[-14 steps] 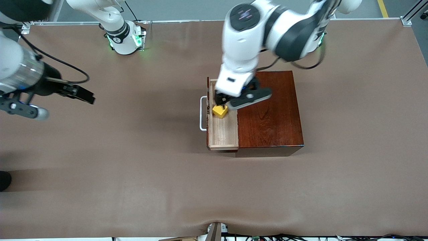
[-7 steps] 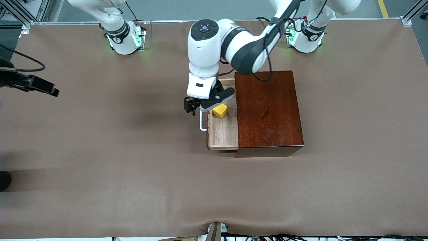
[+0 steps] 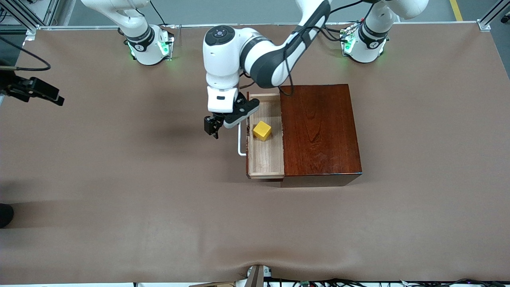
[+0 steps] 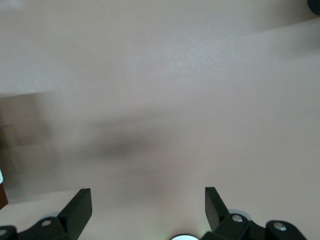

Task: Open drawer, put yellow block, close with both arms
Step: 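Lower the left gripper beside the drawer front near the handle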

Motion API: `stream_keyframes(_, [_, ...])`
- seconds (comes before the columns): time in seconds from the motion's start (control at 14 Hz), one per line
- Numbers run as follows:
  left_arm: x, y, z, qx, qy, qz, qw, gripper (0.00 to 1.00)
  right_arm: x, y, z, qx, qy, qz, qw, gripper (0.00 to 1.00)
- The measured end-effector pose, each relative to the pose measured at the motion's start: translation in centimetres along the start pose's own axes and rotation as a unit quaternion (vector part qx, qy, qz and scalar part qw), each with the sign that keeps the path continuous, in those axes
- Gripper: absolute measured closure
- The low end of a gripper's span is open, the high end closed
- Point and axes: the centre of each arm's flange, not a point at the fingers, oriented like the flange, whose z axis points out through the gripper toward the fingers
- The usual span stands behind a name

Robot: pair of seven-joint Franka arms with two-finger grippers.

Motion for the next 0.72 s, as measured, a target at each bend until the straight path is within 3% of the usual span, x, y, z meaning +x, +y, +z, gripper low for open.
stream_keyframes(0.21, [-1.8, -0.2, 2.1, -0.003, 0.004, -0.031, 1.0, 0.0, -1.5, 0.6, 0.9, 0.0, 0.002, -0.026, 1.0, 0.0])
stream_keyframes(0.72, [-5.5, -2.0, 7.3, 0.012, 0.051, -0.102, 0.993, 0.0, -1.5, 1.3, -0.2, -0.001, 0.021, -0.06, 0.998, 0.0])
